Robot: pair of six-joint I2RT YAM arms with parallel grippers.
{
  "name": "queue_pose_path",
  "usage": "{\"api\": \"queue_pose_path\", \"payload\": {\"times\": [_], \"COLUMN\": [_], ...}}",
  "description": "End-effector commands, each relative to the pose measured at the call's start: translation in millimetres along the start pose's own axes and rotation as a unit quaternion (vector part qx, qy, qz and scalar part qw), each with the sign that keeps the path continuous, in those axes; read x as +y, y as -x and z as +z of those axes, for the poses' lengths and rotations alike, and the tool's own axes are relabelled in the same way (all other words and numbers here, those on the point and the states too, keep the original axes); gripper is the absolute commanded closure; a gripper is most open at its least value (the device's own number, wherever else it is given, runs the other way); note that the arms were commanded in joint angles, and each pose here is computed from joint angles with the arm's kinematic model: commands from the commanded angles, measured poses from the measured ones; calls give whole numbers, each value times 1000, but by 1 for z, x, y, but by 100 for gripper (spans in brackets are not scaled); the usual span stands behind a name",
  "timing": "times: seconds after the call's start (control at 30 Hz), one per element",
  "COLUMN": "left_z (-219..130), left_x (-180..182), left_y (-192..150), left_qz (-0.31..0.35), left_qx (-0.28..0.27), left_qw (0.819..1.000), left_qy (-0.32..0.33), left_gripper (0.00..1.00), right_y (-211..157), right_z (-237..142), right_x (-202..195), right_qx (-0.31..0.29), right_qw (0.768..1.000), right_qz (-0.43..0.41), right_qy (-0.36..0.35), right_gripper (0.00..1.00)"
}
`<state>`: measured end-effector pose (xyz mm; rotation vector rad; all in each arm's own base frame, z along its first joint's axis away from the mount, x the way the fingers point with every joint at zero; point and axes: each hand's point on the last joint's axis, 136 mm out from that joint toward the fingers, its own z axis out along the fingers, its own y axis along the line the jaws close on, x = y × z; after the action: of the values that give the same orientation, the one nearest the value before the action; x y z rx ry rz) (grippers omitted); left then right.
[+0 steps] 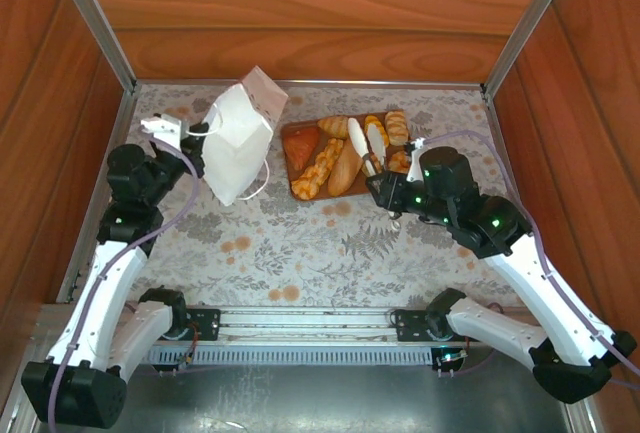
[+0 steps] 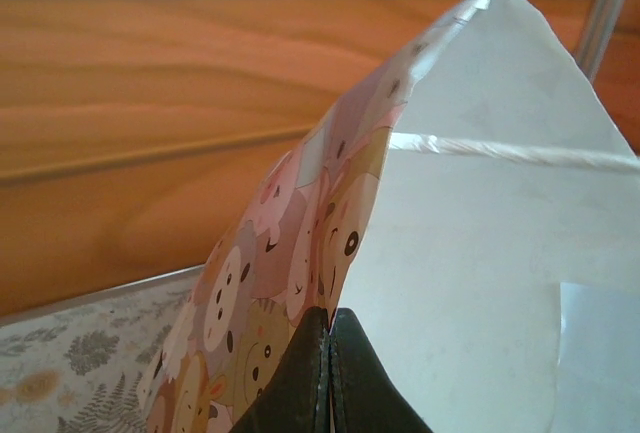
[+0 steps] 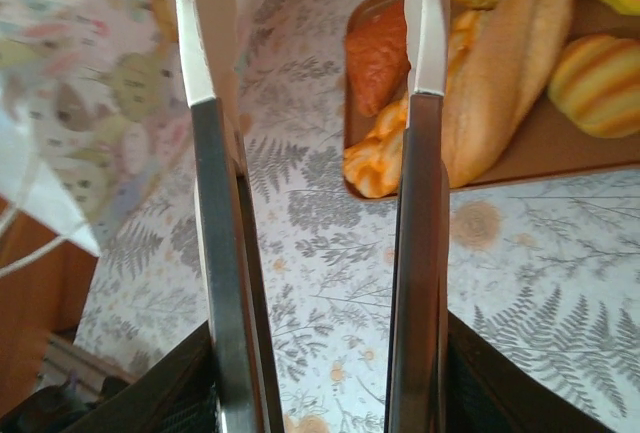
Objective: Take the fake bread out of the paper bag
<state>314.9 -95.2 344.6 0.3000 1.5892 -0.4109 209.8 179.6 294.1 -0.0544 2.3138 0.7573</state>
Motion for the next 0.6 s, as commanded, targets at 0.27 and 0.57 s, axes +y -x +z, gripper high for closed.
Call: {"api": "queue_pose_path", "payload": {"times": [0.27,0.57], "left_z": [-1,12], "left_x": [42,49], "left_y": [38,30], "left_qz": [-173,-249], "left_qx": [33,96], "left_qw": [975,950], "left_qy": [134,161], "left_gripper": [100,100], "right_y": [7,5], "right_z": [-1,1], "right_x": [-43,-66], "right_qx": [-24,-23], "right_qw": [995,991], "right_qz": [46,69], "right_qy": [-80,-112], "right_gripper": [49,50]}}
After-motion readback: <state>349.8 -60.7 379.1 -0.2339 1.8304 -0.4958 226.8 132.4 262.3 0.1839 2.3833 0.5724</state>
